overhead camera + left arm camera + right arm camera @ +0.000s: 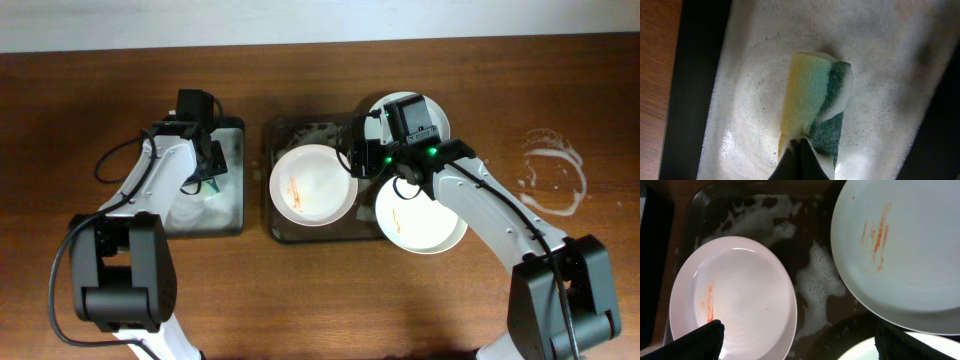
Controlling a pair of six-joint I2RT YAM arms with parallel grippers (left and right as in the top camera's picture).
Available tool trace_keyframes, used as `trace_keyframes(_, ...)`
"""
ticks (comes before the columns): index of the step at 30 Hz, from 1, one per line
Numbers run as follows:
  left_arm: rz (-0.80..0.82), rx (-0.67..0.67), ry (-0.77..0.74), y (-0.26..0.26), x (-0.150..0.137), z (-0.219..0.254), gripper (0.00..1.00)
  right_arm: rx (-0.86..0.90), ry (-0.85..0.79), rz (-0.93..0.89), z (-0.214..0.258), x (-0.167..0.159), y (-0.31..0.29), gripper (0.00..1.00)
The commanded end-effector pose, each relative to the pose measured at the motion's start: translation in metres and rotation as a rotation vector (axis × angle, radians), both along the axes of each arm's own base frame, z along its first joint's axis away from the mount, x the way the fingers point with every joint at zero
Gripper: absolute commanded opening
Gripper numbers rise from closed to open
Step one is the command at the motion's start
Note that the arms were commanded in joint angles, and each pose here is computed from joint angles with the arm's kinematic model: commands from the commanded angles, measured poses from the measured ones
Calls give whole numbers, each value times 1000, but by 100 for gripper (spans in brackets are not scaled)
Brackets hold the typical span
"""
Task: Clean dirty plates on tray and stack at the side
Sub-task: 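Grasp the yellow-green sponge with the left gripper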
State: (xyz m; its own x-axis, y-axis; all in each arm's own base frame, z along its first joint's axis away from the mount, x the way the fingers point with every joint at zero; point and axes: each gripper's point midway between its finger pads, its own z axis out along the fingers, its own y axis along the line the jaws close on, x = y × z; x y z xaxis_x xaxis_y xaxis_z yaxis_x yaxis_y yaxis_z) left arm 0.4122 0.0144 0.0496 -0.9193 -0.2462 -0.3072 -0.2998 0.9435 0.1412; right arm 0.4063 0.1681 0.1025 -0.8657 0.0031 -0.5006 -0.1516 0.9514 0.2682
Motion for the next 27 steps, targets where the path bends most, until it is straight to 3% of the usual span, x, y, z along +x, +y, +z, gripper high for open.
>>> trace_keyframes(1,26,19,24,6,-1,-6,1,0,-19,-6,5,5,2,96)
trace_keyframes(14,66,151,128,35,-26,-6,1,1,-22,-6,6,6,2,97)
trace_keyframes(20,58,147,54,33,2,39,24,3,-28,-6,7,7,3,97)
trace_keyframes(23,40,44,-29,15,27,77,42,3,-26,-6,6,7,3,97)
trace_keyframes(27,112,-126,-60,-9,33,77,44,6,-27,-5,7,7,3,97)
